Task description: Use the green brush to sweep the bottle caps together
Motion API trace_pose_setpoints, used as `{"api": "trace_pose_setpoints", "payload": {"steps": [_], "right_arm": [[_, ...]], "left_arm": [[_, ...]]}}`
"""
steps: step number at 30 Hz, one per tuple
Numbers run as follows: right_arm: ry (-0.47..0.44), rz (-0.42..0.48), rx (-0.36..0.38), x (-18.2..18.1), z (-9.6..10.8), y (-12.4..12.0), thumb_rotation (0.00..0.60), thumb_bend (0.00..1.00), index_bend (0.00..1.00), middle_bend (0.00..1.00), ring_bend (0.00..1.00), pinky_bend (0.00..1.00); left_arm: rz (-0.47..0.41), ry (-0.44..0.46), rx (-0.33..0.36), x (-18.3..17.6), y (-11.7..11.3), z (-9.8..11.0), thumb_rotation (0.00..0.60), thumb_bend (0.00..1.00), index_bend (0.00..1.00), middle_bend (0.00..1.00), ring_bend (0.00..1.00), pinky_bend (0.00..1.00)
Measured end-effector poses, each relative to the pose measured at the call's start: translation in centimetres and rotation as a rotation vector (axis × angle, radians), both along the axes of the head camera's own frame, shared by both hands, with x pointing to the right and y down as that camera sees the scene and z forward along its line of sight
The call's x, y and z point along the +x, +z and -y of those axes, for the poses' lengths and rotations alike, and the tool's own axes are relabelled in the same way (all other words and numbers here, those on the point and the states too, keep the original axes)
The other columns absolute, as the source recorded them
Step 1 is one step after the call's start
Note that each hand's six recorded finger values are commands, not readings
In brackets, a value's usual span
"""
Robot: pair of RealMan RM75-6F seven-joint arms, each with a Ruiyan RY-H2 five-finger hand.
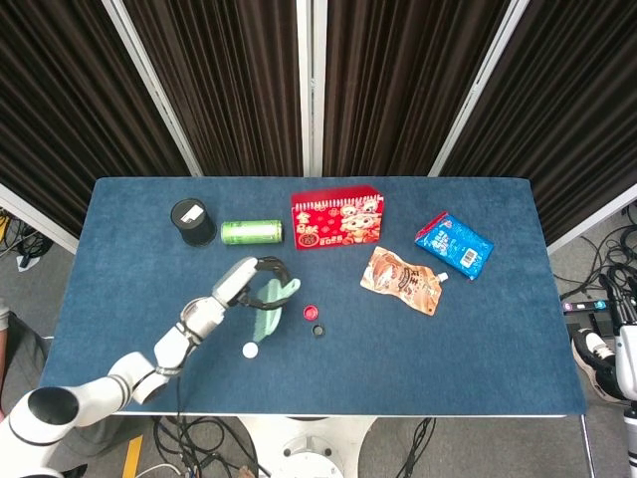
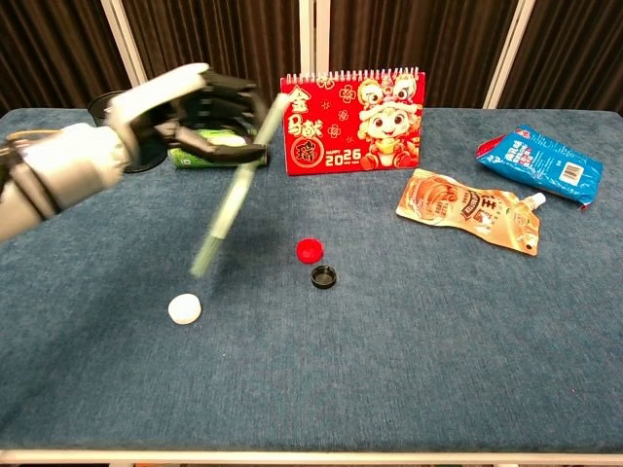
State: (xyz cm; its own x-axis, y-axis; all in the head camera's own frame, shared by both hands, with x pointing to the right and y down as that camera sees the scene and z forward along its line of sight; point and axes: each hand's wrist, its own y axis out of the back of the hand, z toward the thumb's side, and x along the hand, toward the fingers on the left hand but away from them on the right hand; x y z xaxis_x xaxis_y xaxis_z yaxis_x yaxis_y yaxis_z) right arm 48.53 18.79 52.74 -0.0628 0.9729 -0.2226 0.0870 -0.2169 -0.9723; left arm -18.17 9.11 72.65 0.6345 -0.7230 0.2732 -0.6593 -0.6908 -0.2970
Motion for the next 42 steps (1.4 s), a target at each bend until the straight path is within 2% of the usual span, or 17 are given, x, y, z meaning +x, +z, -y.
{"api": "trace_pose_setpoints", "payload": {"steps": [6,11,22,32,42], "right_arm": [[-0.017,0.003,-0.006,-0.3,0.7,0.4,0.6,0.23,0.02,0.16,0.0,0.0],[-0.015,-0.002,-0.01,-0.2,0.8,0.4,0.6,0.23,0.02,0.16,0.0,0.0],[-0.009,-0.006,-0.015,-0.1,0.7,0.4,0.6,0.23,0.02,0.16,0.0,0.0],[-0.001,-0.005,-0.014,0.1,0.5,0.2,0.6,0.23,0.02,0.16,0.0,0.0],[0.009,-0.007,-0.005,0.3,0.2,-0.1,0.6,0.23,0.02,0.16,0.0,0.0]], "left_arm": [[0.093,-0.104,0.017,-3.2,-0.7,-2.6,0.6,0.41,0.57,0.6,0.38,0.35],[0.142,-0.154,0.03,-4.7,-1.0,-4.8,0.6,0.41,0.57,0.6,0.38,0.34],[0.186,-0.165,0.098,-3.4,-0.7,-8.3,0.6,0.41,0.57,0.6,0.38,0.32],[0.253,-0.128,0.153,-1.0,0.9,-9.1,0.6,0.41,0.57,0.6,0.38,0.25],[0.205,-0.138,0.179,3.3,1.0,-7.3,0.6,0.41,0.57,0.6,0.38,0.24]]}}
